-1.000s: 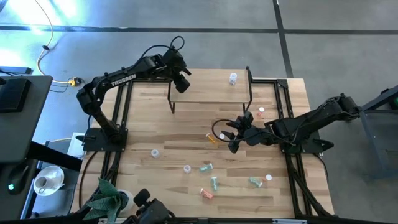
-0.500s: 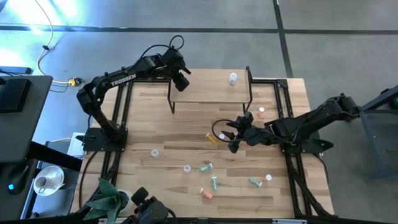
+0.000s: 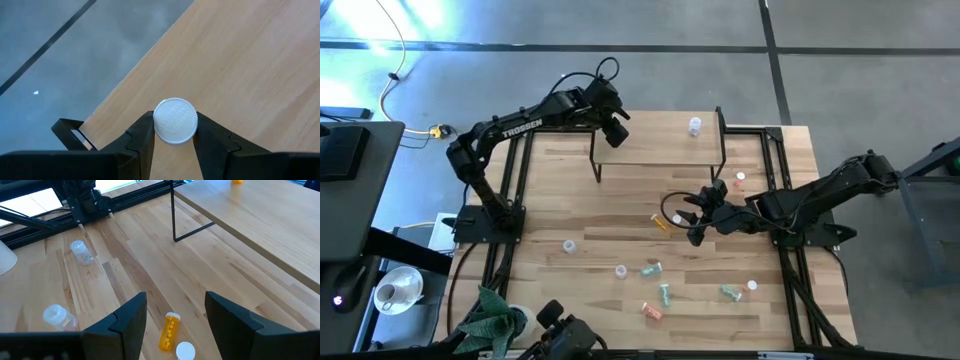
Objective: Pick and place medicine bottles onto shelf by color
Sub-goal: Put the orange pill bottle on the shelf
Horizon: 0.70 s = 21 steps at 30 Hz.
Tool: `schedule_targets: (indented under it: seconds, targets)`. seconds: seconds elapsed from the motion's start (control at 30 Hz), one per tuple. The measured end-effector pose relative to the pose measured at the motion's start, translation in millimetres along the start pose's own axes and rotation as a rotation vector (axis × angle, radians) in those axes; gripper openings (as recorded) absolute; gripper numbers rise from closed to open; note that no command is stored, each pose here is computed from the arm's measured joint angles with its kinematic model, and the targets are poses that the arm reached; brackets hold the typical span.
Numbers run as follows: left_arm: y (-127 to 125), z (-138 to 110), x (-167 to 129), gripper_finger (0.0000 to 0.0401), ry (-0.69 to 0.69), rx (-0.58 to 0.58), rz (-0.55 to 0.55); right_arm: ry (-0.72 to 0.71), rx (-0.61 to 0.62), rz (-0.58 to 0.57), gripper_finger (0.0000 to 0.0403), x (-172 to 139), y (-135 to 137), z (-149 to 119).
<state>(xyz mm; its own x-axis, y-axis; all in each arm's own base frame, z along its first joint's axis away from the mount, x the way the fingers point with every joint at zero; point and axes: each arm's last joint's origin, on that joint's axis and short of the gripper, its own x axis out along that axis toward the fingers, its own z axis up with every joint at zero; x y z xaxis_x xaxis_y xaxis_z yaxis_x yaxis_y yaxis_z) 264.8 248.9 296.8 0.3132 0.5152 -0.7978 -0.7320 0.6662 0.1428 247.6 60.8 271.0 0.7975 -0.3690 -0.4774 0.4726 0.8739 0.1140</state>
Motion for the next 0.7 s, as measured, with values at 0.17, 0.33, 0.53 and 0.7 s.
schedule_targets:
  seconds: [0.17, 0.33, 0.53, 0.7]
  targets:
    - [0.3, -0.6, -0.7, 0.0109, 0.004, -0.003, -0.004, 0.000, -0.001, 0.000, 0.0193, 0.0, 0.0, -0.1]
    - [0.1, -0.5, -0.5, 0.0120, 0.001, -0.007, -0.005, 0.000, 0.000, 0.000, 0.0193, 0.0, 0.0, 0.0]
    - [-1.5, -3.2, 3.5, 0.0150, 0.022, 0.000, -0.016, 0.001, 0.000, 0.000, 0.0193, 0.0, -0.1, -0.1]
    - [-0.7, -1.4, 1.9, 0.0173, 0.012, 0.014, -0.005, 0.001, -0.001, 0.000, 0.0193, 0.0, 0.0, -0.1]
